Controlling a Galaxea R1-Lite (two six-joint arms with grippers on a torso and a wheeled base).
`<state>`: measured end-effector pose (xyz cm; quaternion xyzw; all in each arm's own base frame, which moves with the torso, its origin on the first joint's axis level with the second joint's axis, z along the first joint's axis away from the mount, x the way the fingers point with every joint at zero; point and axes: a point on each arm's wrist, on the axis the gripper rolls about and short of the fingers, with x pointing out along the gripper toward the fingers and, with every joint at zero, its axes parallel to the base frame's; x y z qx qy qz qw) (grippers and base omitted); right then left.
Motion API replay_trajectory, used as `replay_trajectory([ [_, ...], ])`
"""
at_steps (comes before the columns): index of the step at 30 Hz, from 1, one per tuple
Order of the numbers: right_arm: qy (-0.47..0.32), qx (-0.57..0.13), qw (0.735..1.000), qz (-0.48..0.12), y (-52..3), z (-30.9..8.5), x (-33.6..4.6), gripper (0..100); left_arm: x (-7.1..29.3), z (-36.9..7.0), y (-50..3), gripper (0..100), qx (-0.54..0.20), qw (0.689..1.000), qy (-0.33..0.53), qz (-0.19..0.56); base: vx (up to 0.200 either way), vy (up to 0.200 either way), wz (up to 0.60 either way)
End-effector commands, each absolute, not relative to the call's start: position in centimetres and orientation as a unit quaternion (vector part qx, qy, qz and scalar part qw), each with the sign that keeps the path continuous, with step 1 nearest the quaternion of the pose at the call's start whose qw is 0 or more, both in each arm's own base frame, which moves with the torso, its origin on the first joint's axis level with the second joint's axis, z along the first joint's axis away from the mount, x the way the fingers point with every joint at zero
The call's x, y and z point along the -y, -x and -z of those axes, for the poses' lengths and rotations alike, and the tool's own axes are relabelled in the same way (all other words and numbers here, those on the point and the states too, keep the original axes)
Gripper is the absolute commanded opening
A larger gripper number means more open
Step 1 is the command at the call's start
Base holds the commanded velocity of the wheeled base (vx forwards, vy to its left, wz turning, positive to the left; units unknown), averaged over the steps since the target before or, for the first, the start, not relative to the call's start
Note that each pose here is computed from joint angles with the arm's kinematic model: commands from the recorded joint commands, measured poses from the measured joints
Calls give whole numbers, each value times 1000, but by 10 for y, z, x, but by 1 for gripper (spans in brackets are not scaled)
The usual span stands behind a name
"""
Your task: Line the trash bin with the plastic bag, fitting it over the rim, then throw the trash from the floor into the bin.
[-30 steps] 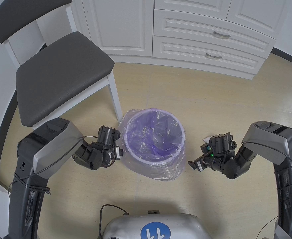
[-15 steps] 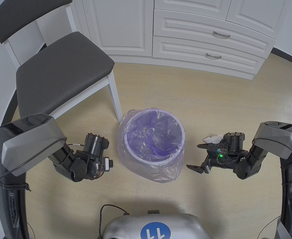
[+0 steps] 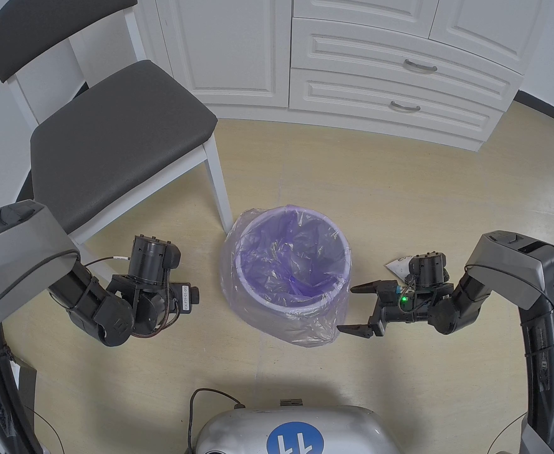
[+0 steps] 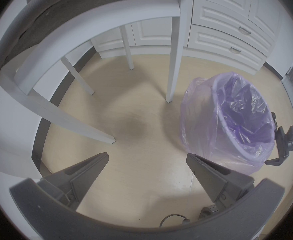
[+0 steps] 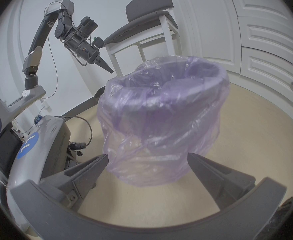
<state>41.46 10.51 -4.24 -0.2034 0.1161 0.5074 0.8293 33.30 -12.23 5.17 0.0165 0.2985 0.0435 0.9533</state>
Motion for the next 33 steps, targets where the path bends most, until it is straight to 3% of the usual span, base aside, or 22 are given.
replay_trajectory([
  [1, 192, -121, 823, -522, -428, 60, -124, 100, 120, -56, -328, 100, -287, 957, -13, -43, 0, 0, 0],
  [10, 172, -139, 816, -535, -448, 58, -129, 100, 118, -60, -316, 100, -270, 962, -11, -45, 0, 0, 0],
  [11, 172, -139, 816, -535, -448, 58, -129, 0, 118, -60, -316, 100, -270, 962, -11, -45, 0, 0, 0],
  [28, 166, -137, 841, -497, -470, 57, -103, 0, 111, -56, -308, 100, -271, 960, -21, -61, 0, 0, 0],
  [33, 111, -222, 843, -477, -477, 57, -100, 0, 107, -48, -303, 100, -276, 959, -23, -64, 0, 0, 0],
])
